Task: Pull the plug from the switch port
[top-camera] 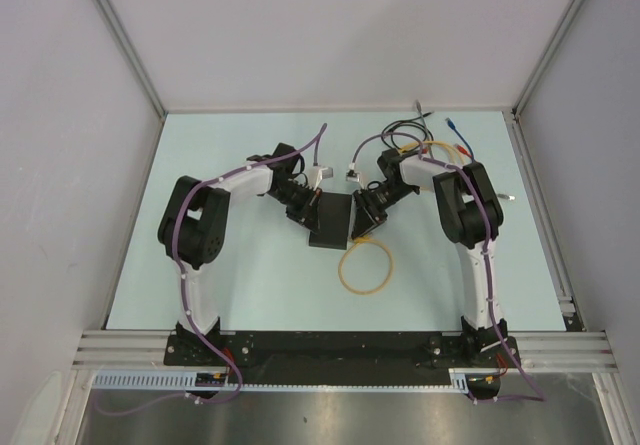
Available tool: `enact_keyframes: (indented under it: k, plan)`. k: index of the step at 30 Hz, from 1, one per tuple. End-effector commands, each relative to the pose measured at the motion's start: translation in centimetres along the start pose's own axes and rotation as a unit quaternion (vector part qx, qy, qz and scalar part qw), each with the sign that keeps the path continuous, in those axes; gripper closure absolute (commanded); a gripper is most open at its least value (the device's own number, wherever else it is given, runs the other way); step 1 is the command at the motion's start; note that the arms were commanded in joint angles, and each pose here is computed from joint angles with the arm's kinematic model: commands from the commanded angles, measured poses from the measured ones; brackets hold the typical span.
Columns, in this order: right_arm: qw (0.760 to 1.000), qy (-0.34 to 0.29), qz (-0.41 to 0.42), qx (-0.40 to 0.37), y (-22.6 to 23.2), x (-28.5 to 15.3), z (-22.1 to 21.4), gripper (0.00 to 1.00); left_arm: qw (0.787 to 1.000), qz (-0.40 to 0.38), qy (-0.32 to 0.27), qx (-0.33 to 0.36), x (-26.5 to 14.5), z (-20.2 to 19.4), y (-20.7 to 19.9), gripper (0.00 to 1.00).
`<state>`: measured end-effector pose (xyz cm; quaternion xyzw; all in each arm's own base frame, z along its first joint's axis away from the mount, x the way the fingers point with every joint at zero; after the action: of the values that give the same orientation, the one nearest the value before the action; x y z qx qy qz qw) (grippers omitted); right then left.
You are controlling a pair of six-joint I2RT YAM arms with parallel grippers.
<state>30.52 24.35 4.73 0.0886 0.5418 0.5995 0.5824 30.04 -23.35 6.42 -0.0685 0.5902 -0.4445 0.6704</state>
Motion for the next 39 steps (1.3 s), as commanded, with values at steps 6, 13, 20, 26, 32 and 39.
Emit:
enact_keyframes:
  k: [6,13,20,26,32,39]
  plan:
    - [1.0,0.019,0.01,-0.013,-0.1,0.9,-0.3,0.68,1.0,0.026,0.007,0.013,0.6,0.2,1.0,1.0]
    - [1.0,0.019,0.01,-0.014,-0.3,1.6,0.3,0.69,1.0,0.028,0.009,0.011,0.6,-0.2,1.1,1.0]
    - [1.0,0.016,0.009,-0.008,-0.7,1.7,0.6,0.78,0.999,0.031,0.009,0.013,0.6,-0.2,1.2,1.0]
    - [1.0,0.024,0.003,-0.016,-0.8,1.6,0.0,0.86,0.999,0.034,0.014,0.01,0.8,-0.4,1.4,1.0]
    - [0.998,0.053,-0.029,-0.009,-1.6,1.6,-1.8,1.0,0.999,0.033,0.011,0.01,0.9,-0.1,1.4,1.0]
    - [0.998,0.05,-0.037,-0.01,-1.7,1.5,-1.0,1.0,0.999,0.034,0.01,0.01,0.9,0.0,1.5,1.0]
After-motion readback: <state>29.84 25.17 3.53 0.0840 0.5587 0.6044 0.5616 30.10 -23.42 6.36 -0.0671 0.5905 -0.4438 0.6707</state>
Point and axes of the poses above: each gripper's point midway between its finger pads, its own x axis out along the fingers, its own y axis along the line the jaws close on, z = x × y, the point moved 3 cm from there along -x, back along the fingers, and after that the axes turned 6 degrees about -x, right-handed, at the moved point
